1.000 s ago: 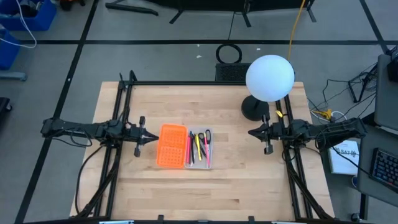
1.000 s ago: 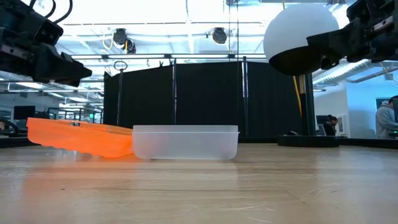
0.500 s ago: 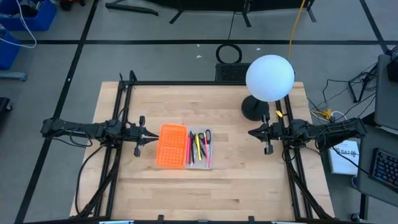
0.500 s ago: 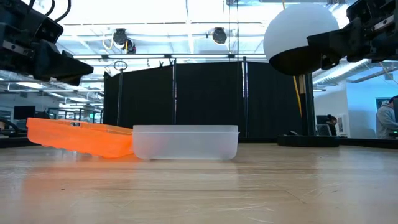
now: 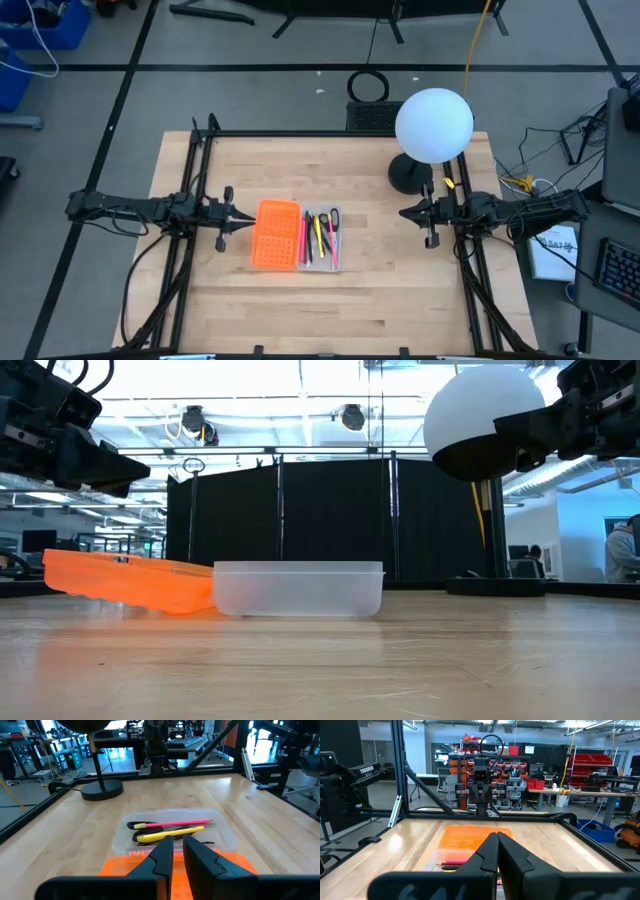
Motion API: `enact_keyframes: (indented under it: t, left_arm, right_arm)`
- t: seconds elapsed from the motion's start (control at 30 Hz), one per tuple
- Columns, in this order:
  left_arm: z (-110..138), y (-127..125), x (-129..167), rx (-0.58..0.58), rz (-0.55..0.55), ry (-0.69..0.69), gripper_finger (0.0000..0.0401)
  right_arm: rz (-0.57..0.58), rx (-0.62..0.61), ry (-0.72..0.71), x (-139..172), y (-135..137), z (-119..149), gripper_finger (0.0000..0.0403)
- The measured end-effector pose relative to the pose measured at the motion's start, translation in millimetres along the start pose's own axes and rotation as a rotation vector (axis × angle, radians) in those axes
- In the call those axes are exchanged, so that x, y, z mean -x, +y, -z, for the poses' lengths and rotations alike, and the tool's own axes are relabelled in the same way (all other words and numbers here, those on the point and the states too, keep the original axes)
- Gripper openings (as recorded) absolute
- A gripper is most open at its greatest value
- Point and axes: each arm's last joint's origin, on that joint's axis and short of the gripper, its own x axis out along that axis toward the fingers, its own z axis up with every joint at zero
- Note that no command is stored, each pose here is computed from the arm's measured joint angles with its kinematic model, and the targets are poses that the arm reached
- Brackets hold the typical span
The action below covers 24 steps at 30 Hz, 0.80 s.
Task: Pick & place school supplies into a supply box
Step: Return to Home Position
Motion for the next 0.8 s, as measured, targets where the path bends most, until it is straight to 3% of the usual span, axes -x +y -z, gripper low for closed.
enact_keyframes:
  t: [0.8]
  left_arm:
    - [-0.4, 0.4, 0.0, 0.0, -0.011, -0.002, 0.0051]
  right_arm:
    - [0.0, 0.0, 0.0, 0.0, 0.0, 0.0, 0.0]
